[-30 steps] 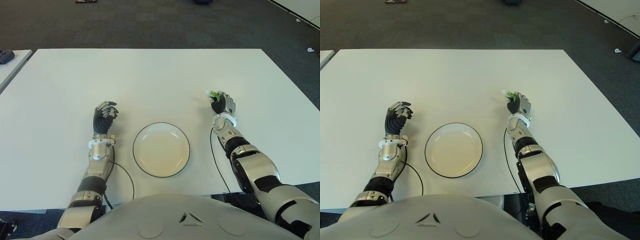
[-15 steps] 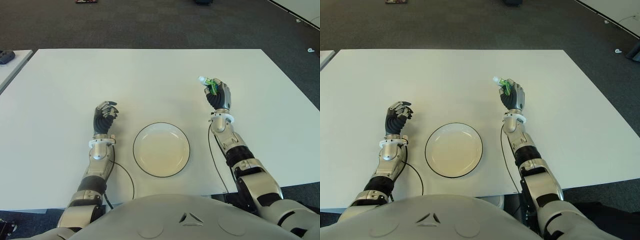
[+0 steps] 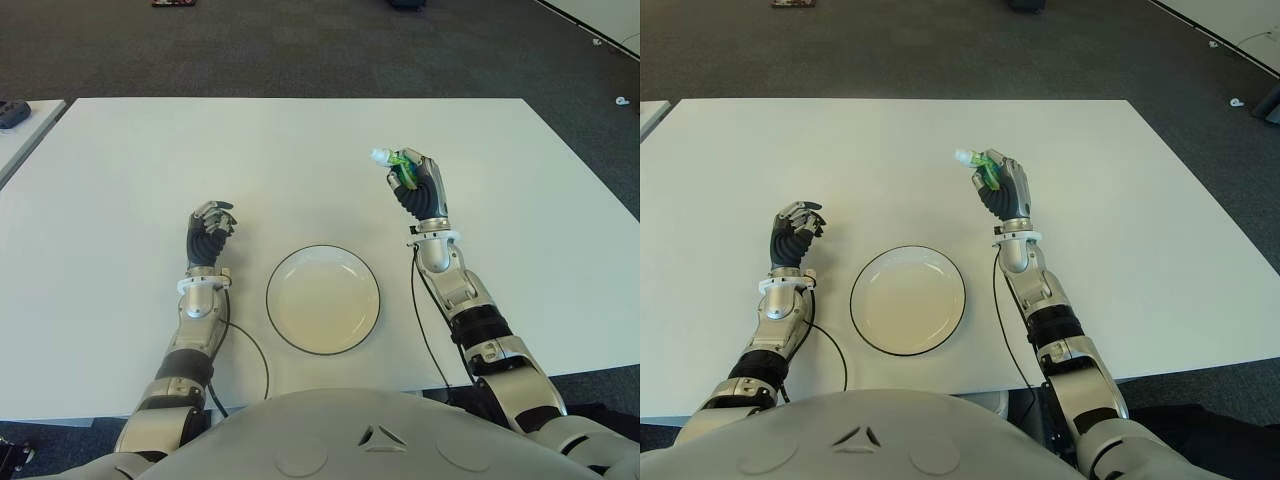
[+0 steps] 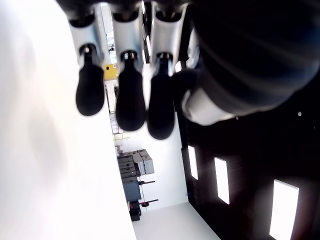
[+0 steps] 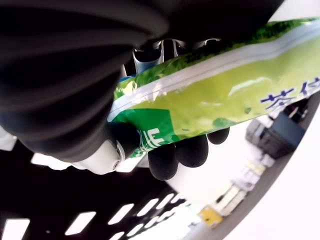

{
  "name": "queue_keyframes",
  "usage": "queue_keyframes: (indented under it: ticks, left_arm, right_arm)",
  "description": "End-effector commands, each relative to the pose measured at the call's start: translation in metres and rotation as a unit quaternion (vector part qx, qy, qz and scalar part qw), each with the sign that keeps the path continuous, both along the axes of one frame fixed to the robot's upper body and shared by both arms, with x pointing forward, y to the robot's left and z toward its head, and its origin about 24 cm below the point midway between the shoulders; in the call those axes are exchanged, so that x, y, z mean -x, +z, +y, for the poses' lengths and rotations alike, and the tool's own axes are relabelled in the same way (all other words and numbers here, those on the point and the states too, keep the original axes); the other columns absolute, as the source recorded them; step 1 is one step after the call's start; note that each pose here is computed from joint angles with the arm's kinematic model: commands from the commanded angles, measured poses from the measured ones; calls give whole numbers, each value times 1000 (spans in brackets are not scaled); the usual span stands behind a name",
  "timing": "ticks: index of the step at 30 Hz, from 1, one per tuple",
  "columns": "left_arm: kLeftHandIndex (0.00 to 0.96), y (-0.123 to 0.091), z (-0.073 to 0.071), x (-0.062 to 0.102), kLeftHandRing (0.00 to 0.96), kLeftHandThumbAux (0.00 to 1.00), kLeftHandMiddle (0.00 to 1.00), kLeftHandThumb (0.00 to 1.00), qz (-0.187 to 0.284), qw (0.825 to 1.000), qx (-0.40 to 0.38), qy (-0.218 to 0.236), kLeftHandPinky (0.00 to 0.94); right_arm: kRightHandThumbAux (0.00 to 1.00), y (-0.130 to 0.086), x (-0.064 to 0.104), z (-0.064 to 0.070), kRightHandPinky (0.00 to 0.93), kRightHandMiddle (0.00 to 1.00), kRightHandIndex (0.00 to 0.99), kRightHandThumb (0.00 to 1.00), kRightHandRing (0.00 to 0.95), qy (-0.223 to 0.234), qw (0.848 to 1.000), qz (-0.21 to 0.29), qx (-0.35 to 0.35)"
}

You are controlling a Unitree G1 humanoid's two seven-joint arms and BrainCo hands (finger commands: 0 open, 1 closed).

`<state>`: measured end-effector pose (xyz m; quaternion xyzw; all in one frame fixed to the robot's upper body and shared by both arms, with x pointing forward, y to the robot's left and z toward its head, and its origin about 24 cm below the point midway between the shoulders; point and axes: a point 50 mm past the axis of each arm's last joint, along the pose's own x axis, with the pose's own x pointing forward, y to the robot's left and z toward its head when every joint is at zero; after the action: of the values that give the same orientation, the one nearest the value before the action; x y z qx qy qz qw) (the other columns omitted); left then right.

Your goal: Put the toothpaste on the table into the plate.

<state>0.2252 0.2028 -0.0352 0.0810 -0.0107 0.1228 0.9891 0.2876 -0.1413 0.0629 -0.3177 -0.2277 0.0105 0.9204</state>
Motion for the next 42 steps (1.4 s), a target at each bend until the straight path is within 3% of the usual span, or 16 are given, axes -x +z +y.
queue_keyframes:
  ticks: [1, 12, 23, 42]
  left_arm:
    - [439, -15, -1, 15, 688, 719, 700, 693, 35, 999, 0, 1, 646]
    - [439, -14, -4, 16, 685, 719, 703, 694, 35, 999, 0, 3, 637]
    - [439, -17, -1, 15, 678, 719, 697, 694, 48, 999, -9, 6, 640]
    - [439, -16, -3, 15, 686, 718, 697, 693, 33, 999, -1, -1, 649]
  right_arm:
    - [724, 4, 14, 15, 849, 874, 438, 706, 865, 56, 998, -16, -3]
    - [723, 9, 37, 44, 845, 872, 439, 708, 863, 183, 983, -18, 9]
    - [721, -6, 58, 69, 849, 870, 439, 710, 858, 316, 946, 35, 64]
    - [719, -29, 65, 82, 888, 884, 441, 712, 882, 363, 910, 80, 182]
